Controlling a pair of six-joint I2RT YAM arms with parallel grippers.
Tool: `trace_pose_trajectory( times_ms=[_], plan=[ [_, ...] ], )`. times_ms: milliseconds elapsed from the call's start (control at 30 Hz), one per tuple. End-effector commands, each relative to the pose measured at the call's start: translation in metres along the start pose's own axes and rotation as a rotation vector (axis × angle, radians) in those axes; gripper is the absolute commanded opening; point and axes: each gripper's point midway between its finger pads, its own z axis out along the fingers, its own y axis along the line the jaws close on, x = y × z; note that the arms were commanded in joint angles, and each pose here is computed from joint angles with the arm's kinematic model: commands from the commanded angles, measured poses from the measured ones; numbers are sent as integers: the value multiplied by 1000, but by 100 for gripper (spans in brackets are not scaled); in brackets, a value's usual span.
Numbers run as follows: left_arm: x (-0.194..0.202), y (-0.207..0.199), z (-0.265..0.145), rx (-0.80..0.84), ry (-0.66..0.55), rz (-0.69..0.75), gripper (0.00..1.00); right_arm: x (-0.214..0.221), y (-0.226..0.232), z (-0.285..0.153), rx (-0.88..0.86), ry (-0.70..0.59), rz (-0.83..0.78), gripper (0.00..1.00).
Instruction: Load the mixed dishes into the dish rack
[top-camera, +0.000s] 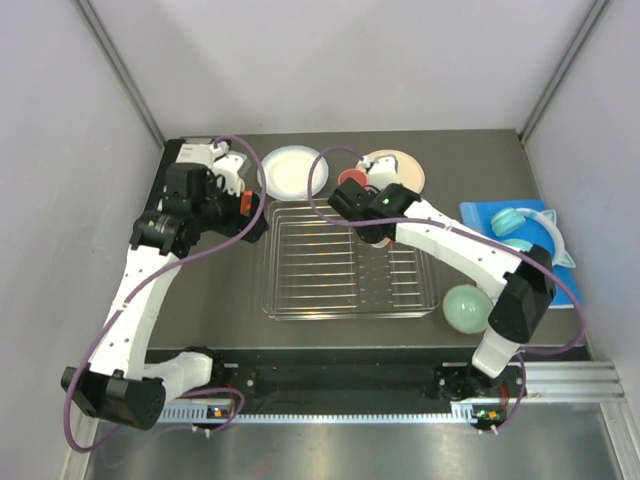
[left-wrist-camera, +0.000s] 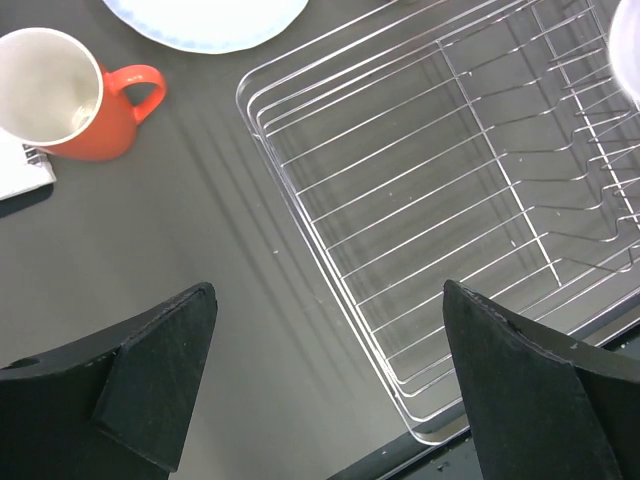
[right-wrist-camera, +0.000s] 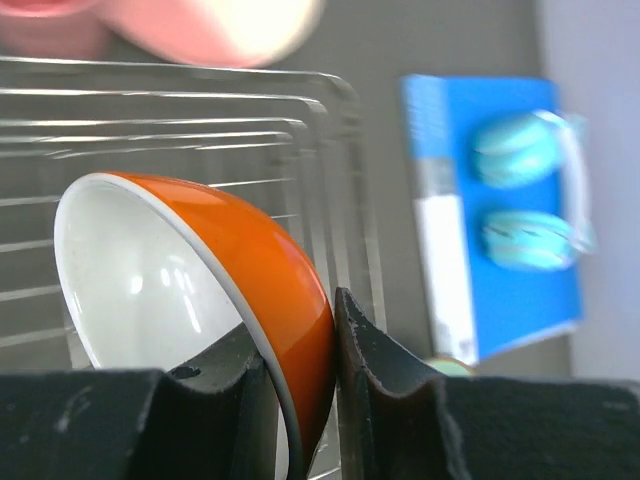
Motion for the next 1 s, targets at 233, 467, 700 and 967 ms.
trace_pose_trajectory(
  times_ms=[233, 467, 700, 967],
  plan=[
    [-1, 2, -17, -23, -43, 18, 97, 37, -77, 36, 407, 68, -38, 0],
    [-1, 2, -17, -20, -48, 13, 96, 53, -75, 59, 477, 104, -99, 0],
    [-3, 2, -17, -17, -53, 14, 95, 65, -60, 76, 486, 134, -152, 0],
    [1, 1, -16, -9, -44, 18, 94, 55, -38, 87, 424, 122, -146, 0]
  ],
)
